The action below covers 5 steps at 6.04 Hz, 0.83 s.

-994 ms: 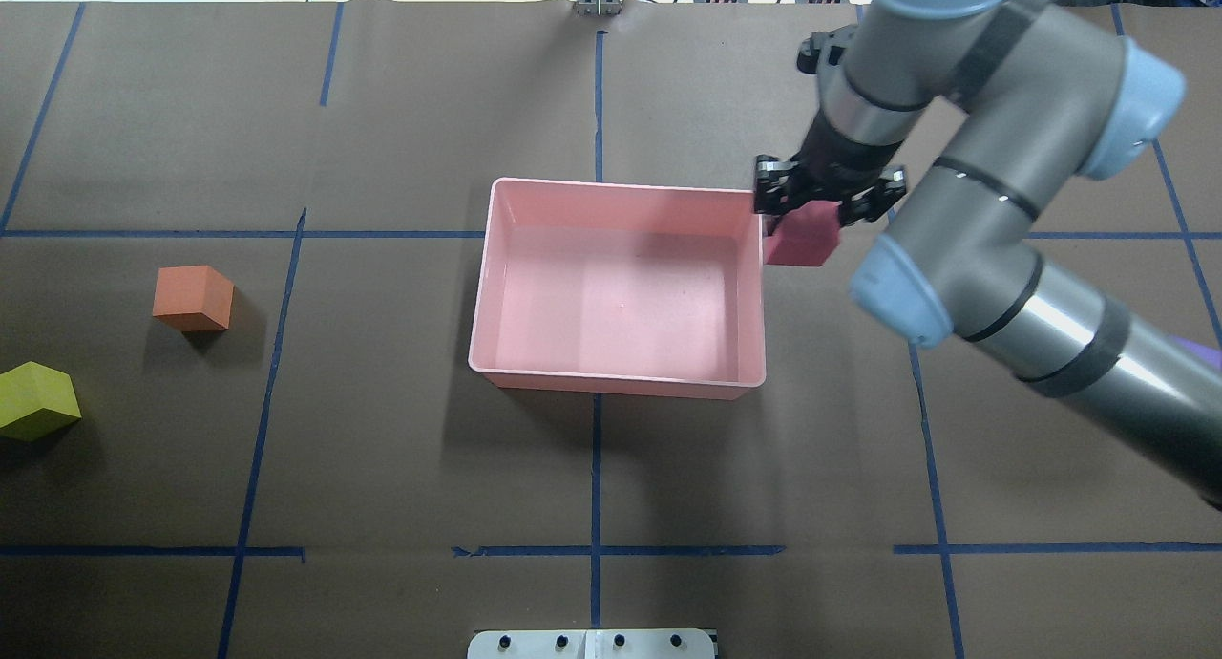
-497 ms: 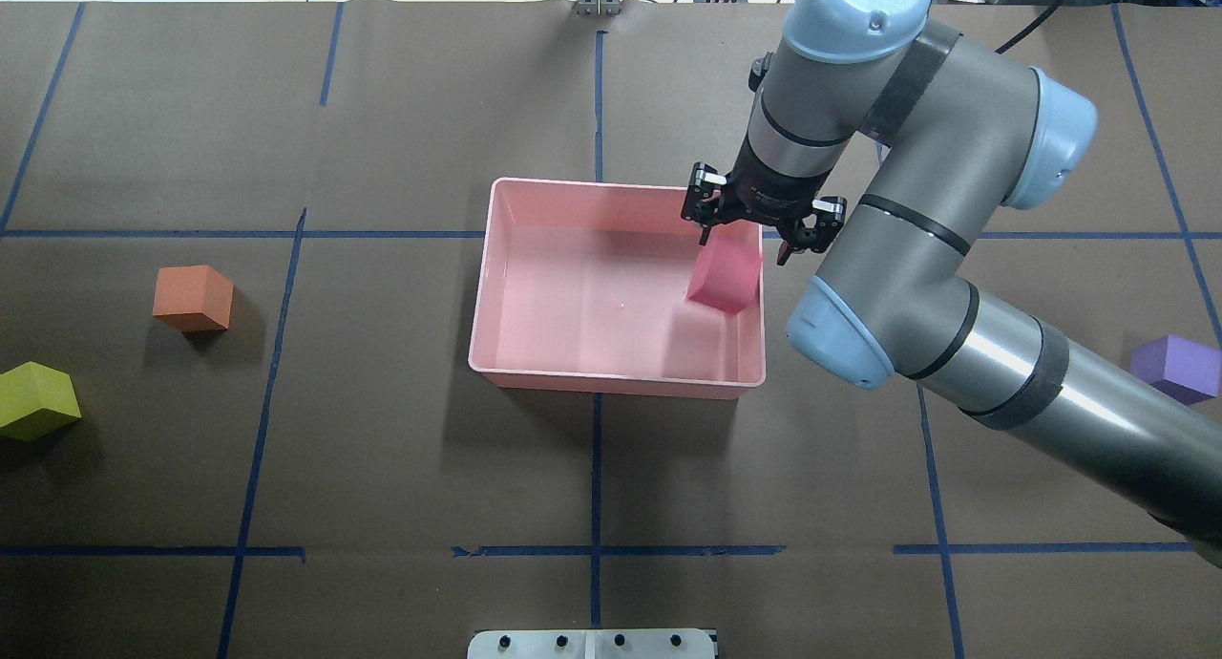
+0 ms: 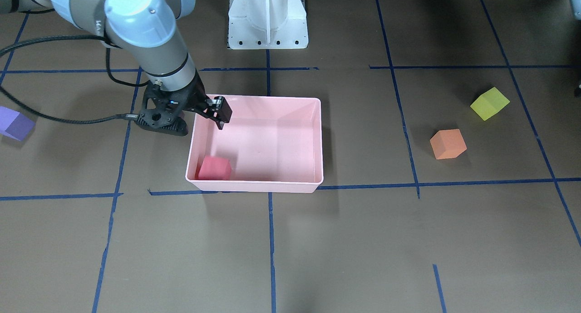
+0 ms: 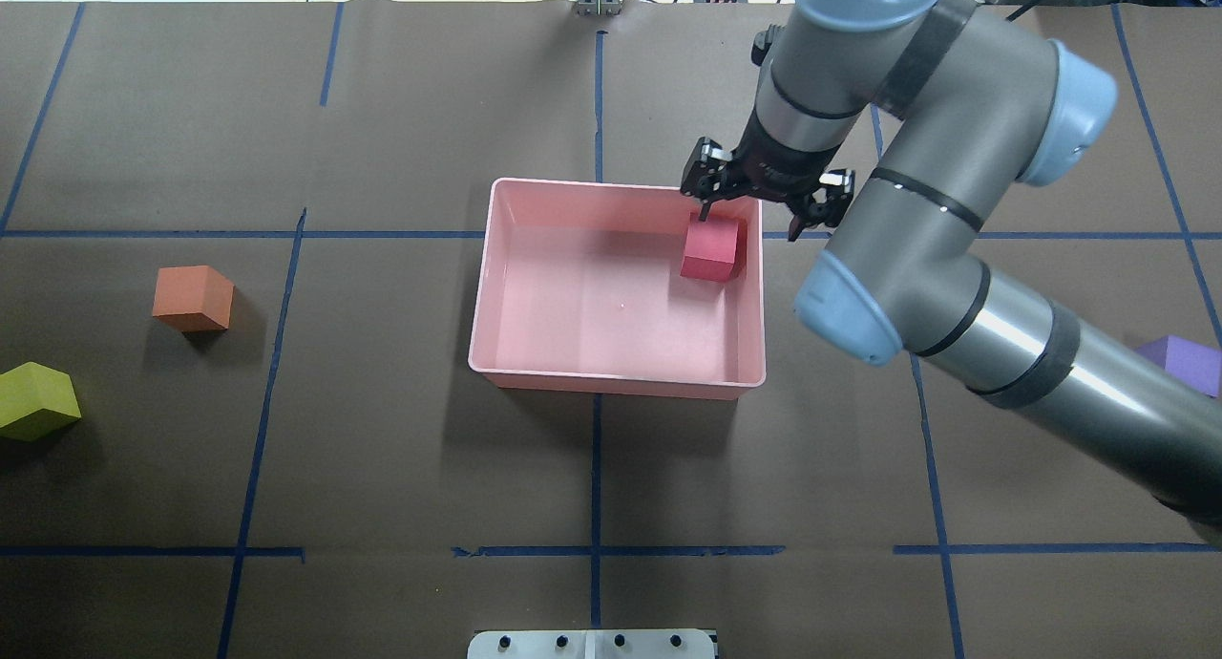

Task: Place blocks into pink bin with both arms
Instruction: 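Open the right gripper and withdraw it while the left gripper reaches toward the orange cube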

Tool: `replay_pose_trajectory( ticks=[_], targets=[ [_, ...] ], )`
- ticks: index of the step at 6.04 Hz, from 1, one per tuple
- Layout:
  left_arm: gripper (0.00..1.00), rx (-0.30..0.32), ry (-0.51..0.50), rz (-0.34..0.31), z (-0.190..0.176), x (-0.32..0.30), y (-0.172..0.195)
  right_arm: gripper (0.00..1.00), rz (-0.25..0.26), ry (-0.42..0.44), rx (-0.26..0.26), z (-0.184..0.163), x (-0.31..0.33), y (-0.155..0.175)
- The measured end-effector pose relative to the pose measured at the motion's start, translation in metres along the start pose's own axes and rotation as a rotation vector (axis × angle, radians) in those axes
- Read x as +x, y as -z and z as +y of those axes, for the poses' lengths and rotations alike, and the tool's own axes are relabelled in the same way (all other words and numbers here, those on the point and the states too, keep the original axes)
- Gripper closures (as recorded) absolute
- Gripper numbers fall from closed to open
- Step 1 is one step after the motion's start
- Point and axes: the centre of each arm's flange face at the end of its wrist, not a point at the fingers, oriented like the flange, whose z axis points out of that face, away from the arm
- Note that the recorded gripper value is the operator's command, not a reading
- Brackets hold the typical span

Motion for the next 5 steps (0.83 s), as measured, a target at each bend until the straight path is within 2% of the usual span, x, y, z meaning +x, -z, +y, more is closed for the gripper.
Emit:
replay_pose_trajectory(
  ticks=[1, 3, 5],
  targets=[
    [0.00, -0.019, 0.016, 0.029, -0.015, 0.036, -0.025, 0.00, -0.004, 0.067, -0.013, -0.022, 0.029, 0.009],
    [0.00, -0.045, 0.202, 0.062, -0.025, 0.078, -0.050, 0.00, 0.004, 0.248, -0.029, -0.075, 0.122, 0.024],
    [0.00, -0.027, 0.349, 0.099, -0.029, 0.113, -0.067, 0.00, 0.035, 0.429, -0.033, -0.109, 0.232, 0.033]
  ],
)
